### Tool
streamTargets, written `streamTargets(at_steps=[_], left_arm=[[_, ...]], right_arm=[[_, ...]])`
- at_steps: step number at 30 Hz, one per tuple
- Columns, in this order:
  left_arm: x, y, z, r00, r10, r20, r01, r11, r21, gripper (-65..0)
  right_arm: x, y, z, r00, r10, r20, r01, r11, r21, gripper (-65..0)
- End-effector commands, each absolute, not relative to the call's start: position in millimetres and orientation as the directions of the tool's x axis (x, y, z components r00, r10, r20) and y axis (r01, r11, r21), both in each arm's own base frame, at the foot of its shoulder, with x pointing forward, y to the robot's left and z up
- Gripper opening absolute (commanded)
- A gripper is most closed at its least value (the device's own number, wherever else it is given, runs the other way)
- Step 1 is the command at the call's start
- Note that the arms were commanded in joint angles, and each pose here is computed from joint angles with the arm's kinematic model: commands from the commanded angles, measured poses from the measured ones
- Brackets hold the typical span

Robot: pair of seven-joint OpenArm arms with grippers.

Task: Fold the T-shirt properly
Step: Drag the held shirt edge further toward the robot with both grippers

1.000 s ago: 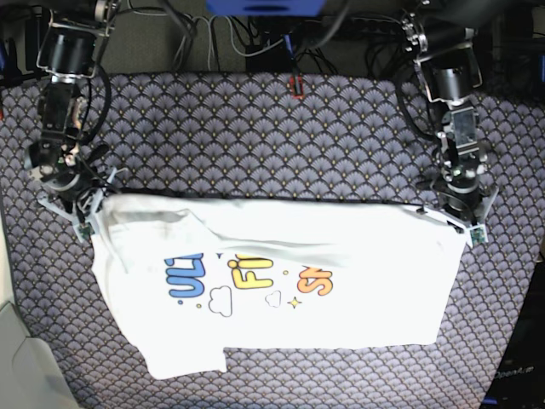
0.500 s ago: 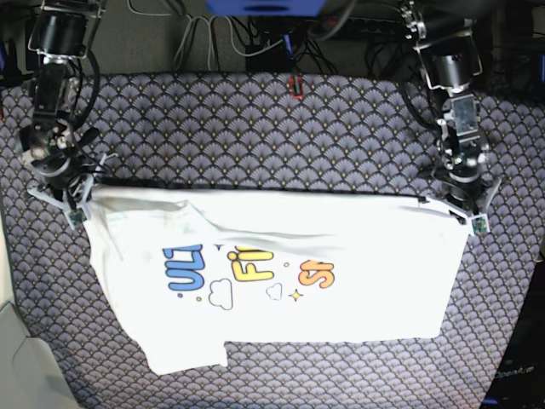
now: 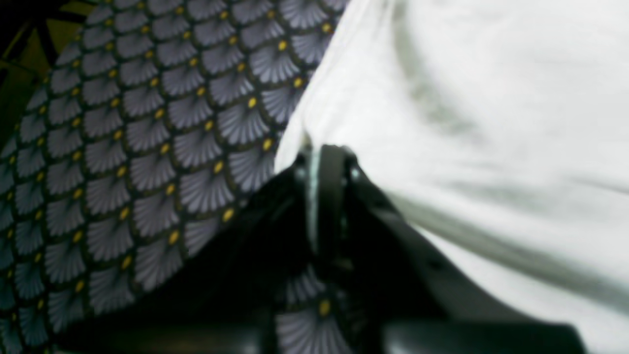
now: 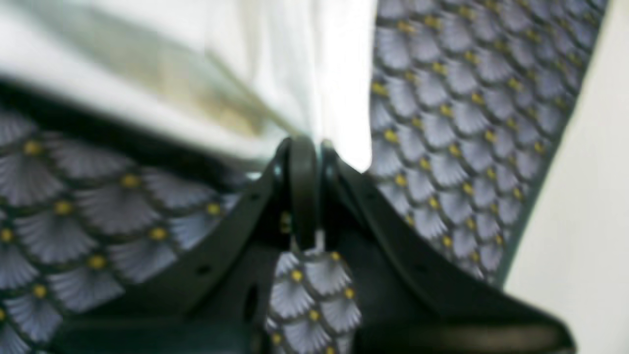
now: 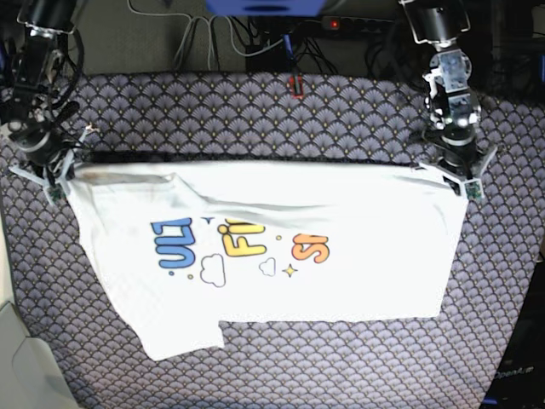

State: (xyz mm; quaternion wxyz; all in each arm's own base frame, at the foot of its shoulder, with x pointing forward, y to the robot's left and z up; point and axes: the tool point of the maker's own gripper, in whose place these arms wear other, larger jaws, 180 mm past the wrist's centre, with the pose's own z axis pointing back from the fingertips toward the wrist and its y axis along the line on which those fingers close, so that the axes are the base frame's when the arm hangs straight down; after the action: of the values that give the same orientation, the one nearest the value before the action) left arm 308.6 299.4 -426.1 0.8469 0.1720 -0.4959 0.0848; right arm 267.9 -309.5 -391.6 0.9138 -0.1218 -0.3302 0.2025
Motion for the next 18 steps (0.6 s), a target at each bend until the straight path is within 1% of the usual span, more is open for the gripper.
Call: streamTargets(at_steps=[1,8,13,18], left_arm=[[306.4,299.6,-422.2,0.487,-0.03,0.873,-0.322,0.923,0.211,-64.7],[291.4,281.7,-414.5,0.467,-0.023,0.884,-0.321,0.927,0.194,-64.7],[277.0,272.9,-412.3,0.466,-0.018,0.885,-0.321,0.928,0.188,-64.7],[258.3,269.0,-417.9,0.487,-0.011,0.873,-0.319,0.929,0.189,-64.7]], right_arm=[[266.9,-324.0,-382.4,0.7,0.45,0.555,-0.259,0.884,-0.39,-65.0],[242.1,-354.8,-380.8,0.743,0.39,0.543,-0.178,0.898,-0.402,-65.0],[220.3,-368.0,-385.2,0.774,0.364,0.518,-0.151,0.901,-0.406,-65.0],[202.9,-362.8,-396.7,0.794,0.35,0.496,-0.159,0.908,-0.386,-65.0]])
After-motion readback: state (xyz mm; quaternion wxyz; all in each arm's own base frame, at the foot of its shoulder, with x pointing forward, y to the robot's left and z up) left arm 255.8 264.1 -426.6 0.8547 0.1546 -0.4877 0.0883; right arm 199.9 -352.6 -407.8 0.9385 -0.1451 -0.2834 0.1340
